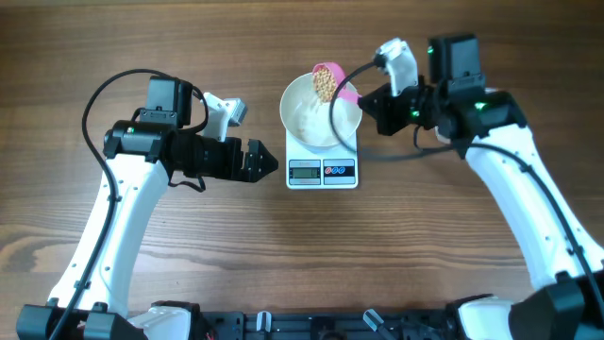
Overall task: Scoop item into bowl and weigh 150g on scale
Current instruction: 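Tip the scoop to pour soybeans into the white bowl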
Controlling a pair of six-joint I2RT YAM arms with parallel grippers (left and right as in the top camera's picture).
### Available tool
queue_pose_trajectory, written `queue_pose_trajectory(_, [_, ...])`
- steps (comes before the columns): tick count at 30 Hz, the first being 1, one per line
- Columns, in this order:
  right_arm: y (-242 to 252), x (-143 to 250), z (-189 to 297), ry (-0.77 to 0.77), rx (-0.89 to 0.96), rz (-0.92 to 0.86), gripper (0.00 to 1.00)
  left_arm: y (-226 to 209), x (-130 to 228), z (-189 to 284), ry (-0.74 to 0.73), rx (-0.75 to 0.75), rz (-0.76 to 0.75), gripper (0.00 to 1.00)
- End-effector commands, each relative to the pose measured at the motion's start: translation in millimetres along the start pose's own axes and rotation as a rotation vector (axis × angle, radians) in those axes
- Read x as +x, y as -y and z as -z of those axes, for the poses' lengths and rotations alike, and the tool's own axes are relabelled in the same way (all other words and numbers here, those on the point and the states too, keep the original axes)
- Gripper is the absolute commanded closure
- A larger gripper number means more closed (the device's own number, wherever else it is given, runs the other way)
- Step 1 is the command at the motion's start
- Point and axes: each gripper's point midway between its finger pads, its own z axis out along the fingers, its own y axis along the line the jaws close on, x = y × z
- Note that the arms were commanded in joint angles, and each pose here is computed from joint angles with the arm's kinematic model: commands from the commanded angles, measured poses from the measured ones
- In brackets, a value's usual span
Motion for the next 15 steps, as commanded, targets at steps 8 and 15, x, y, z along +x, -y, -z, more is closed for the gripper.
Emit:
queue_pose_trajectory(8, [11.8, 11.3, -2.2, -0.11, 0.284, 0.251, 0.95, 0.7, 2.0, -1.3, -0.004, 0.018, -0.015, 0.0])
queue_pose_trajectory(15, [4.7, 9.1, -5.0, -0.114, 0.305, 0.307, 0.96, 0.7, 2.0, -1.3, -0.004, 0.018, -0.015, 0.0])
